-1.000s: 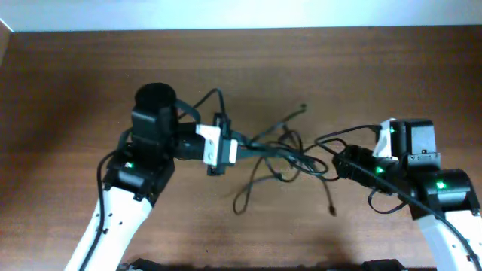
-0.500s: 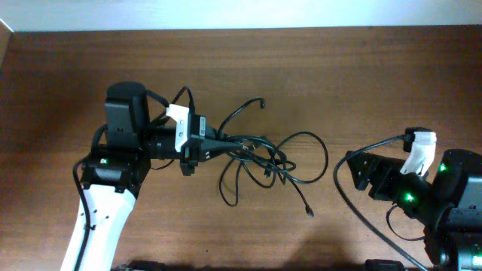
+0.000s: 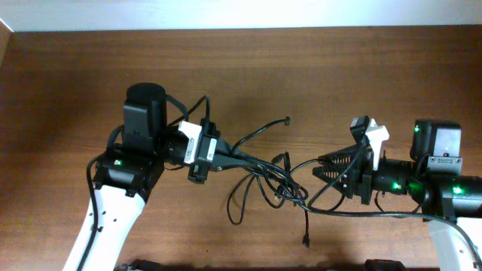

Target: Untangle cables

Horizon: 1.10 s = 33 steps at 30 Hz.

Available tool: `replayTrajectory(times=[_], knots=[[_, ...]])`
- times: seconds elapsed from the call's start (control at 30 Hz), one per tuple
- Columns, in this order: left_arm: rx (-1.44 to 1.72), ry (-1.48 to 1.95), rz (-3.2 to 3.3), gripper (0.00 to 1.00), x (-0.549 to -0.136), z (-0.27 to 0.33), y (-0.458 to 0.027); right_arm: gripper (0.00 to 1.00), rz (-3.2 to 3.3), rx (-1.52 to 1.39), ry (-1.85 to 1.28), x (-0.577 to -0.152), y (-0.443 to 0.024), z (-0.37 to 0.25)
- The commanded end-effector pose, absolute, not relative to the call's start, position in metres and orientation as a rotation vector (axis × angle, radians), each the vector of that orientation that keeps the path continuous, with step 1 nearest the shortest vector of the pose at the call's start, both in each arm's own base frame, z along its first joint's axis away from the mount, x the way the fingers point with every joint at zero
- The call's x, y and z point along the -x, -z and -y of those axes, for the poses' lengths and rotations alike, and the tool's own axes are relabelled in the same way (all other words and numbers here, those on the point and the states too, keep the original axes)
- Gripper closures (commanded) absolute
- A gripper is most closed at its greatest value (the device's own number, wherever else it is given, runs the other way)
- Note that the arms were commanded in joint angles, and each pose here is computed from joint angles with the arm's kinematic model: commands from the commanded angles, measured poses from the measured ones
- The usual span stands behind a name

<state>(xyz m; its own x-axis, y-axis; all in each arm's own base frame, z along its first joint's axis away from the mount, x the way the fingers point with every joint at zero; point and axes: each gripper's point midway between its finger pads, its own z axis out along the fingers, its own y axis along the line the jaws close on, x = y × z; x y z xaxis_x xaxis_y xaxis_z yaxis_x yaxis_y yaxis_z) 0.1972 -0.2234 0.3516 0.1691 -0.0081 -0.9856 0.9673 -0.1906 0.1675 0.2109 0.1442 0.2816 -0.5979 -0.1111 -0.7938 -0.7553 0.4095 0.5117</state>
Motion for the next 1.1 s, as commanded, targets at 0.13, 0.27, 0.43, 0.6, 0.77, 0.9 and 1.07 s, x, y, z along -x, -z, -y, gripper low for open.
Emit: replayTrajectory(times=[0.13,0.27,0.43,0.6,0.77,0.9,1.07], knots=[[-1.488,1.234,-0.911,1.0,-0.179,0.236,-0.357,0.96,-1.907,0.745,-1.266,-0.209,-0.296,-0.148],[-1.554,1.29,-0.829,1.0,-0.156,0.255,-0.357,0.96,-2.12,0.542,-1.062,-0.239,-0.271,-0.128],[-1.548,1.265,-0.871,1.0,-0.162,0.257,-0.354,0.96,-2.407,0.05,-0.723,-0.265,-0.23,-0.075],[-1.032,0.989,-1.748,1.0,-0.263,0.25,-0.306,0.96,-2.356,-0.219,-0.768,-0.251,-0.251,-0.07],[-0.933,0.942,-1.88,1.0,-0.272,0.241,-0.29,0.33,-2.104,-0.08,-0.756,-0.204,-0.308,-0.078],[-0.808,1.024,-1.963,1.0,-0.272,0.242,-0.291,0.26,-2.033,0.013,-0.849,-0.173,-0.323,-0.095],[-0.463,1.232,-2.118,1.0,-0.276,0.243,-0.298,0.2,-2.116,-0.034,-0.874,-0.164,-0.307,-0.096]])
